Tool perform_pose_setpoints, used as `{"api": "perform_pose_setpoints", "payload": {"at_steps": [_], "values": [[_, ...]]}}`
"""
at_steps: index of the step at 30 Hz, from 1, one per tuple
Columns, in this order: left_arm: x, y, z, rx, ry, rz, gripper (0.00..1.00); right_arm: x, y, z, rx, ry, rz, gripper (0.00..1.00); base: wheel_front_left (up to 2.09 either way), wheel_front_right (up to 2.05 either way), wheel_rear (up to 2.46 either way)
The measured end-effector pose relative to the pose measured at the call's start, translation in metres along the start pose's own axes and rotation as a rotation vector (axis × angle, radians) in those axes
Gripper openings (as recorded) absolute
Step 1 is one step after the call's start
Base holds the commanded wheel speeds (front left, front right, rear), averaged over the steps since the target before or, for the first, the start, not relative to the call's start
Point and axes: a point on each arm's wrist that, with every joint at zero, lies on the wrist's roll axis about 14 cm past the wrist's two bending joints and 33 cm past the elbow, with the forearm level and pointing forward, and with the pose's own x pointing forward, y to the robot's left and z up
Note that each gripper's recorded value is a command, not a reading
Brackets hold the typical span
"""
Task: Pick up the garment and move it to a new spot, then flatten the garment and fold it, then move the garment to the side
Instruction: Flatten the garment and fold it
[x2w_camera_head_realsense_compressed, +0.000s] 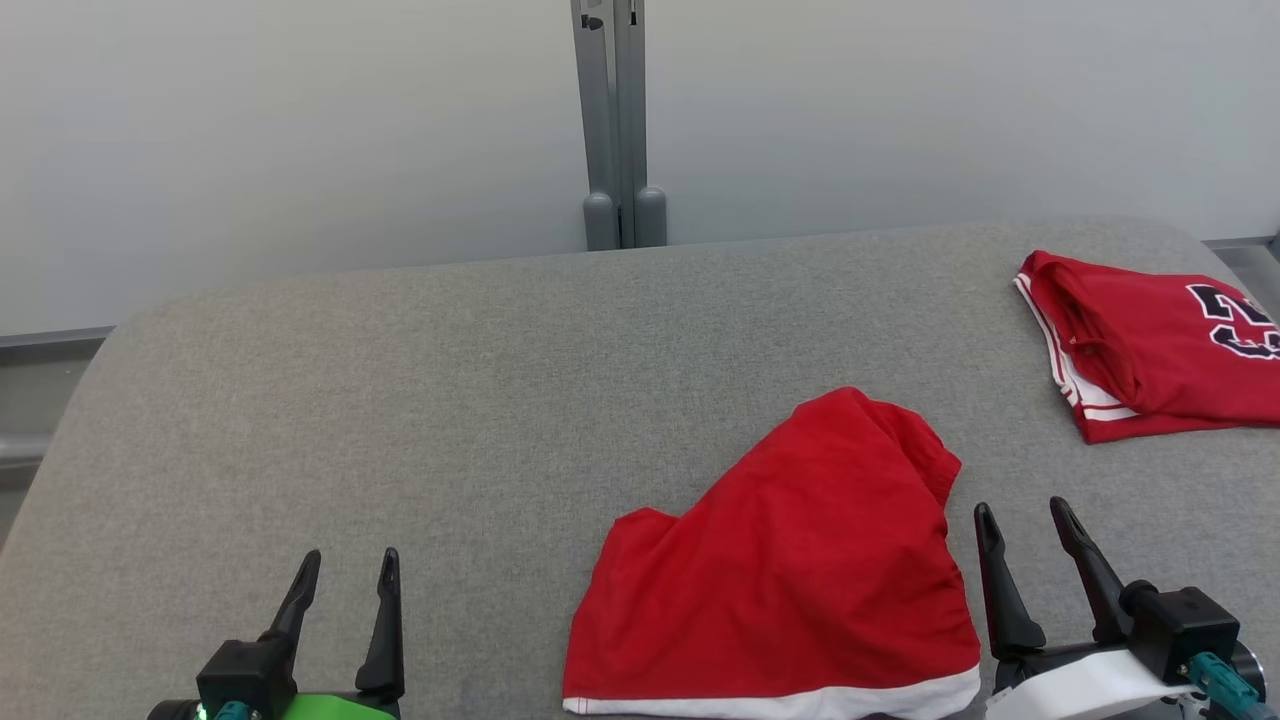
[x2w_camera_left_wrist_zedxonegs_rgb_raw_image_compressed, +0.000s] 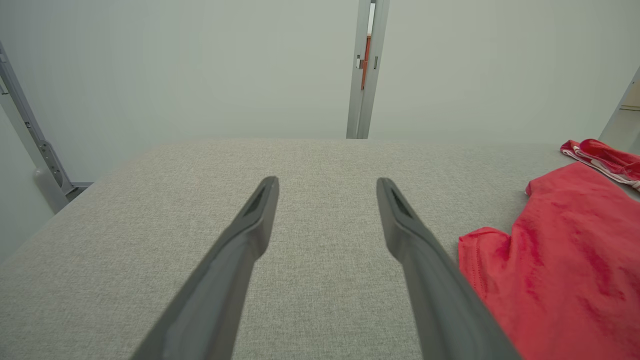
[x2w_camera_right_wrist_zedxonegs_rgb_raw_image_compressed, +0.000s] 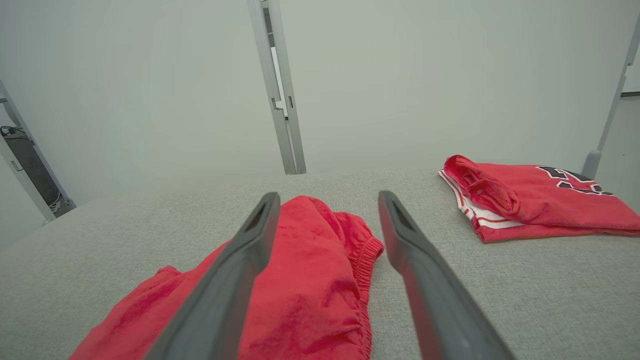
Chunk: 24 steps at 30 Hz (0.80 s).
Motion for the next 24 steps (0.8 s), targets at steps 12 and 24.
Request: {"api": "perform_pose_setpoints", "payload": {"at_steps": [12, 24], "values": [[0.0, -0.001, -0.001, -0.001, 0.004, -0.003, 1.0, 0.0, 0.0, -0.001, -0.002, 0.005, 0.002, 1.0, 0.0, 0.0, 0.0], [0.0, -0.006, -0.006, -0.001, 0.019, -0.017, 1.0, -0.002, -0.003, -0.01, -0.004, 0.034, -0.005, 1.0, 0.0, 0.0, 0.0]]}}
